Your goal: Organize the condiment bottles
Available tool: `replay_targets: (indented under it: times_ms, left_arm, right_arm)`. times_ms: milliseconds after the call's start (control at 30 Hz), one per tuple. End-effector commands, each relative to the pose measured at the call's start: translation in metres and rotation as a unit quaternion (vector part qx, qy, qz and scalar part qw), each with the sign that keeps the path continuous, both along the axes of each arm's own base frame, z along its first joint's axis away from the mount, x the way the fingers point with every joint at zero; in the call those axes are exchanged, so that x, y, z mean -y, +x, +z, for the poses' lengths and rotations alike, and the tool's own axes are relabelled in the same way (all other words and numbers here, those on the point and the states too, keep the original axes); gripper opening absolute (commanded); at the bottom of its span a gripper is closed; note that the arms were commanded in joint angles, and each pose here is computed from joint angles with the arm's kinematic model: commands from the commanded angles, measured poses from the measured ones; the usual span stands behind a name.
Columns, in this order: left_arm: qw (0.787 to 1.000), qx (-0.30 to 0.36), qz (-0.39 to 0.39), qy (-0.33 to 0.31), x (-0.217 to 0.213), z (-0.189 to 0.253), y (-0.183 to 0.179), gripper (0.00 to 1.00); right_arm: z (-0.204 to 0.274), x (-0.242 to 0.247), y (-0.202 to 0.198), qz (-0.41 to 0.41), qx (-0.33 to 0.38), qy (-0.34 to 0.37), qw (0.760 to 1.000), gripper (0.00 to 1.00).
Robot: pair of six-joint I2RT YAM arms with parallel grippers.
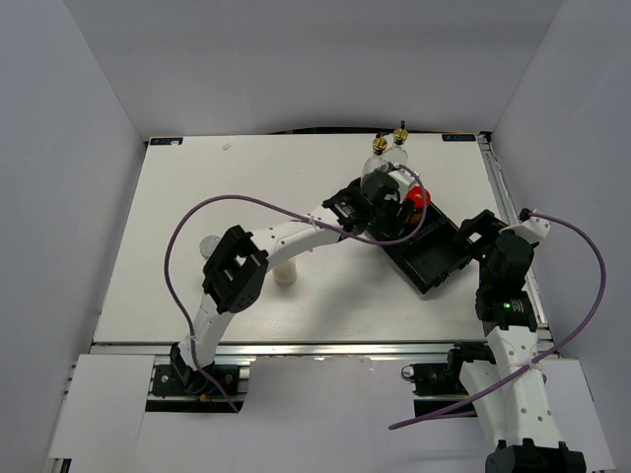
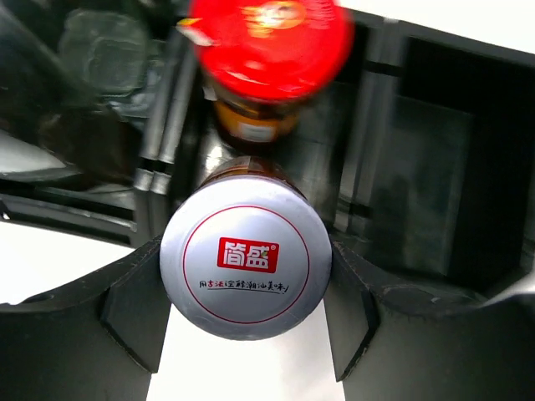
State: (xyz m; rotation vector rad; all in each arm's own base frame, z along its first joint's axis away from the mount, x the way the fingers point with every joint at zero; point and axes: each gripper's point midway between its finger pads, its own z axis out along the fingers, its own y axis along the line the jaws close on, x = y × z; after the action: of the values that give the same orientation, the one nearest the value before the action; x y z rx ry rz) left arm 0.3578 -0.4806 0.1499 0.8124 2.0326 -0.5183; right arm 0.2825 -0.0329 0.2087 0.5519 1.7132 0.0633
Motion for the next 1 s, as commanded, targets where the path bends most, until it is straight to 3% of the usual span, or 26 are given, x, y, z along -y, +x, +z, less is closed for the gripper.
replay_targets:
  times_ms: [0, 100, 233, 333, 433, 467, 500, 567, 600, 800, 933, 967]
  left_arm:
    - [0.997, 0.029, -0.018, -0.072, 0.017, 0.057, 0.018, 0.00]
    - [0.997, 0.030, -0.027, -0.063, 0.020, 0.052, 0.023, 0.00]
    - [0.997, 0.035, -0.039, -0.052, 0.026, 0.039, 0.027, 0.25]
    - [0.998, 0.026, -0.041, -0.029, 0.029, 0.025, 0.031, 0.35]
    - [0.999, 0.022, -0.038, -0.017, 0.029, 0.016, 0.033, 0.55]
    - [0.999, 0.021, -0.036, -0.016, 0.028, 0.015, 0.034, 0.69]
    - [0.999, 0.019, -0.037, -0.014, 0.028, 0.013, 0.033, 0.78]
    - [0.999, 0.018, -0.042, -0.013, 0.028, 0.015, 0.031, 0.87]
    - [0.999, 0.020, -0.043, -0.015, 0.028, 0.018, 0.031, 0.98]
    - [0.998, 0.044, -0.053, -0.013, 0.023, 0.052, 0.030, 0.98]
    - [0.998, 0.057, -0.040, -0.011, 0.007, 0.081, 0.026, 0.98]
    - [0.998, 0.050, -0.034, 0.000, -0.001, 0.068, 0.022, 0.98]
  right_arm:
    - [0.010, 0.005, 0.002, -0.008, 0.024, -0.011, 1.000, 0.89]
    - [0.009, 0.005, 0.003, -0.008, 0.024, -0.011, 1.000, 0.89]
    - [0.007, 0.003, 0.004, -0.003, 0.021, -0.009, 1.000, 0.89]
    - [0.006, 0.001, 0.006, 0.003, 0.019, -0.008, 1.000, 0.89]
    - [0.005, 0.001, 0.006, 0.004, 0.017, -0.008, 1.000, 0.89]
    - [0.005, 0.000, 0.006, 0.005, 0.018, -0.007, 1.000, 0.89]
    - [0.006, 0.000, 0.006, 0.005, 0.020, -0.007, 1.000, 0.89]
    - [0.007, -0.001, 0.006, 0.010, 0.021, -0.007, 1.000, 0.90]
    - [0.009, -0.002, 0.006, 0.013, 0.025, -0.006, 1.000, 0.89]
    - [0.016, -0.010, 0.005, 0.037, 0.039, -0.008, 0.999, 0.90]
    - [0.029, -0.032, 0.004, 0.106, 0.059, -0.018, 0.993, 0.89]
    - [0.033, -0.040, 0.003, 0.132, 0.064, -0.024, 0.989, 0.89]
